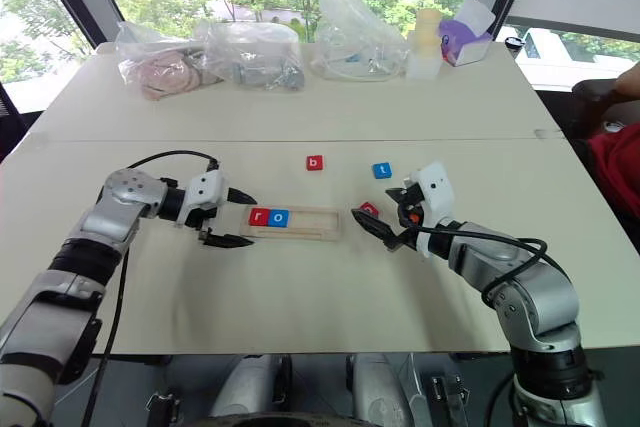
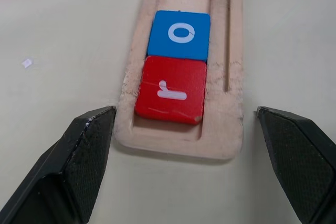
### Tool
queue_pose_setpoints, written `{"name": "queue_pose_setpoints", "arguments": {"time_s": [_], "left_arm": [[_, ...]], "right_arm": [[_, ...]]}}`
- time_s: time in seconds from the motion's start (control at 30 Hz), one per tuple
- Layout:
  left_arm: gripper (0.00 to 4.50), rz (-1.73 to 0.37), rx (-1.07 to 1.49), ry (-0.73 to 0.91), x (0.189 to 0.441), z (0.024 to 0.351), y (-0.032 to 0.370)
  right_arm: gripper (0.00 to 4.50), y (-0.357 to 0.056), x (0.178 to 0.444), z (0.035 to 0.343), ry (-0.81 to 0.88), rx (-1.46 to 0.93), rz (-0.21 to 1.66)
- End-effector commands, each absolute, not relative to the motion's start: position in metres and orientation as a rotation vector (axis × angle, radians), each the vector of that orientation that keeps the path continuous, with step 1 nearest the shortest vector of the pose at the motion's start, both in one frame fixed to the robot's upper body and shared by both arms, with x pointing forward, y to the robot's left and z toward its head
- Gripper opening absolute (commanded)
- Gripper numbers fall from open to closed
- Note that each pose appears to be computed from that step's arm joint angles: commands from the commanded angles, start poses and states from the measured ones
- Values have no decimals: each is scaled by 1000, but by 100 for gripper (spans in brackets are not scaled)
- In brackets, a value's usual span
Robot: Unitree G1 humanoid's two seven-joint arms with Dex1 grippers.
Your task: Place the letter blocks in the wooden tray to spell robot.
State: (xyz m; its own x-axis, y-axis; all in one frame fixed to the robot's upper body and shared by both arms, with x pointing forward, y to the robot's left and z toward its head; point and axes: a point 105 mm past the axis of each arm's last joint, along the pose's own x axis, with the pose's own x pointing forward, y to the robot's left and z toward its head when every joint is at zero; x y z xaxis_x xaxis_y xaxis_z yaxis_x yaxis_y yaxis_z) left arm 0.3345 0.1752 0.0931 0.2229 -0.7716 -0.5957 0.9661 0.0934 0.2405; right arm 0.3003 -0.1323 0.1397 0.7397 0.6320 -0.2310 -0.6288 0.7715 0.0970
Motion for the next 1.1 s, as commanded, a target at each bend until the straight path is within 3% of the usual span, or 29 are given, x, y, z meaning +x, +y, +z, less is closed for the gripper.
{"name": "queue_pose_setpoints", "arguments": {"time_s": [0.03,0.23,0.37,0.47,0.93,1.03,1.1], "left_arm": [[448,-1279,667,420,322,100,201],[448,-1134,616,440,306,135,231],[448,-937,529,275,316,193,244],[448,-888,492,226,309,211,243],[448,-706,365,143,297,201,226],[450,-704,371,149,297,198,225],[450,-704,379,152,297,197,224]], "right_arm": [[450,-118,325,146,226,-41,608],[450,-74,374,148,234,-21,547],[450,-35,396,151,249,-6,556],[450,-20,404,146,271,-7,549],[450,20,420,103,402,-13,438],[368,26,421,99,397,-51,434],[258,27,420,95,402,-69,430]]}}
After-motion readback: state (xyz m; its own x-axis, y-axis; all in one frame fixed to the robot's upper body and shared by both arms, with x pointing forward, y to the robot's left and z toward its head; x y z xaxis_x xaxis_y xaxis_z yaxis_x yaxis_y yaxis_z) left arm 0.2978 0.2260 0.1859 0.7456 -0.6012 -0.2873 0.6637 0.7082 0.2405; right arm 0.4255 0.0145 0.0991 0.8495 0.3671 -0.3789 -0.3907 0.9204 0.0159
